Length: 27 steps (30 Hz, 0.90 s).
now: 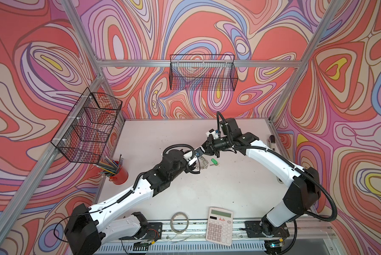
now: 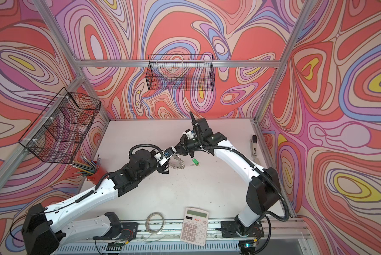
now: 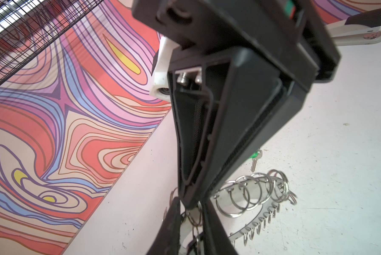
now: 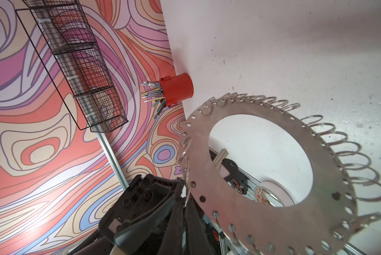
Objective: Attach keys to a key ring
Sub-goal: Insert the key into the keyring.
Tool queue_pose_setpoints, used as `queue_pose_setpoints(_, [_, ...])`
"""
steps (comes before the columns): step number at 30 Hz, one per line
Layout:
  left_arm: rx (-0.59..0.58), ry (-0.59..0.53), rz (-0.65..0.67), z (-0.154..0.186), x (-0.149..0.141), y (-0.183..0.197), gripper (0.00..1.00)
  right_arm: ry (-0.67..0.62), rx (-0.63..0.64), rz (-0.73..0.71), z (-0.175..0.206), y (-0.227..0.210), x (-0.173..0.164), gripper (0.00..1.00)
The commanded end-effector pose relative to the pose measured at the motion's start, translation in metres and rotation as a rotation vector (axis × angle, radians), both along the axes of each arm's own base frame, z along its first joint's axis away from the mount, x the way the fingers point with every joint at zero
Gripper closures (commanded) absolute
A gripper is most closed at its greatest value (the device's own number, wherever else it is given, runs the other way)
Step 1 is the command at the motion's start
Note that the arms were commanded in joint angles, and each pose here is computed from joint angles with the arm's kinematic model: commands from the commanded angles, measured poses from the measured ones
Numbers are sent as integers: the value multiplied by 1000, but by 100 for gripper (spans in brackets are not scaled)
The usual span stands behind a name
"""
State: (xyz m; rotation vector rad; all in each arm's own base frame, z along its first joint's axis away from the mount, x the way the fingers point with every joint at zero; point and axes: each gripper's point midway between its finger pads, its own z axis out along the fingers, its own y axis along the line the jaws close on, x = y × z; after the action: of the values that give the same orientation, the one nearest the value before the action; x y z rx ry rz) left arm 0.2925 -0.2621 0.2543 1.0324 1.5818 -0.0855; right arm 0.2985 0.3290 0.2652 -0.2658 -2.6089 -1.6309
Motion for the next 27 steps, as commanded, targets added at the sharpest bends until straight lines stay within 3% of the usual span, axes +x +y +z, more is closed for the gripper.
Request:
queue_pose_setpoints(1, [-18,-17,52,0,9,2,81,-24,73,26,27,1,-13,100])
queue_pose_setpoints(8, [-37,-42,71,6,15,0,88,-10,79,37,24,1,-17,100])
queue_pose_setpoints(13, [-54,-58,86,11,18,1,100,-3,73,53,21,0,-22,100])
queue_pose_setpoints(27, [-82,1,13,7,4,-6,100,-41,42,118,14,-3,-30,100])
